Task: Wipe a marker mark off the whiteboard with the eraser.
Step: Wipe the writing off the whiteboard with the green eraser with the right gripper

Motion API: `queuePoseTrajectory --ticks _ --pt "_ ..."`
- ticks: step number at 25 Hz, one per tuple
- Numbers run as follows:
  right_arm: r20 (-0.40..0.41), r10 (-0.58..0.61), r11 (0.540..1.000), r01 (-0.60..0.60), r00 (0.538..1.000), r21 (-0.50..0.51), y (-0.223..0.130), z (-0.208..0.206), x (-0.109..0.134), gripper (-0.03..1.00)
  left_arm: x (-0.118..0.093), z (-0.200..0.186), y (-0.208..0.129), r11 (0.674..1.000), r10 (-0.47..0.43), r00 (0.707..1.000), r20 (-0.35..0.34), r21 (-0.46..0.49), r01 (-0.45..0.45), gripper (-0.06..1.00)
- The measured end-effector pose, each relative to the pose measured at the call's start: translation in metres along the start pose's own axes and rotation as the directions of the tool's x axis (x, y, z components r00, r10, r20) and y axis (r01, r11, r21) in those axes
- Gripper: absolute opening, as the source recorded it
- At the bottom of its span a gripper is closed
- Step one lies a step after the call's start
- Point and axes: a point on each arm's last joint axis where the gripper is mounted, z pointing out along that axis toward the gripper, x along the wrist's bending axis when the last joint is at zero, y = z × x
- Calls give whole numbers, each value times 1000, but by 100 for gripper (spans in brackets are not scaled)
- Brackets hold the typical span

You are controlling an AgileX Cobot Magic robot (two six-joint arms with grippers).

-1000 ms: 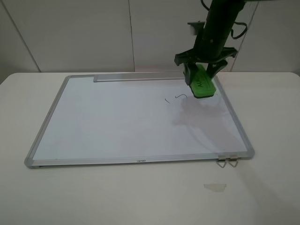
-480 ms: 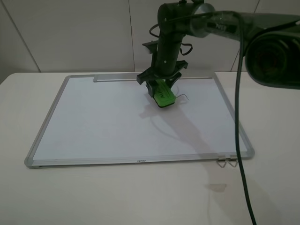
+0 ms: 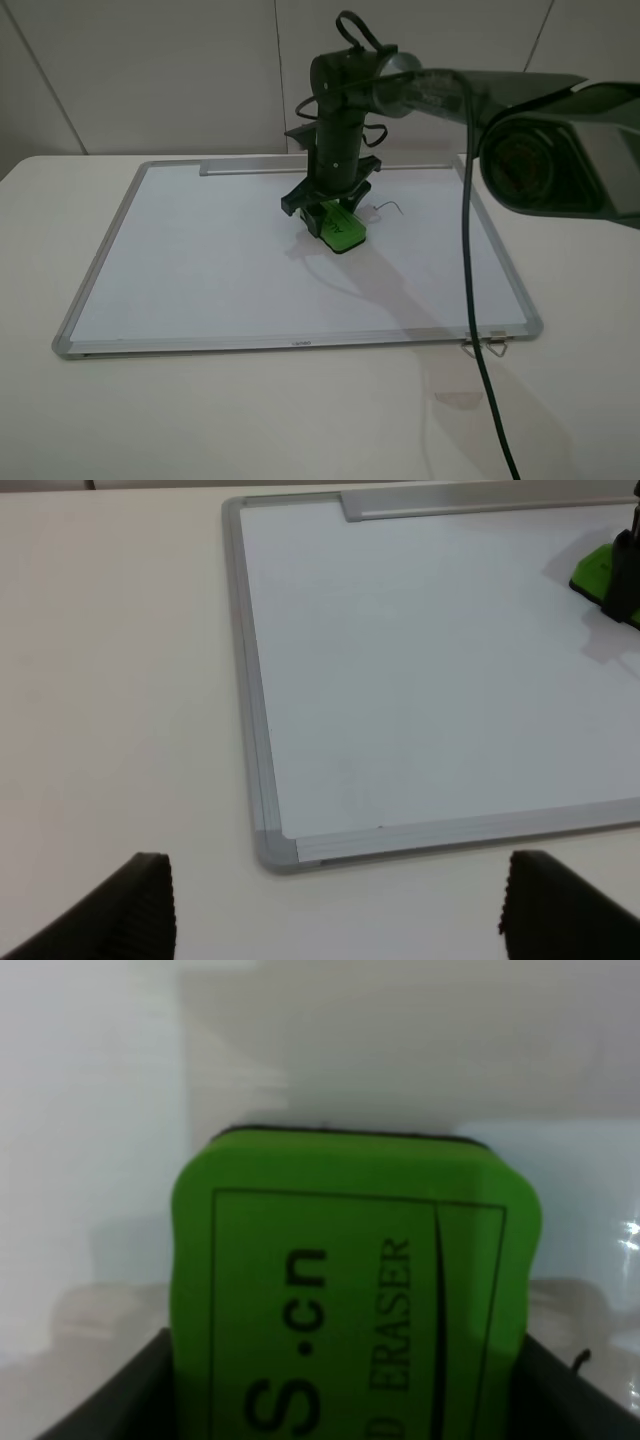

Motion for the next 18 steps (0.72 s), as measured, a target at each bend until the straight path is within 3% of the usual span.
queuePoseTrajectory --ticks 11,15,18 --pt "17 -7 1000 7 1000 3 0 2 -1 60 0 0 0 1000 0 1000 0 0 0 68" --pt "11 15 1000 -15 1000 -2 -1 2 -12 59 0 0 0 1000 0 1000 0 0 0 68" --pt "11 58 998 -58 998 -4 -3 2 -33 59 0 0 0 1000 0 1000 0 0 0 68"
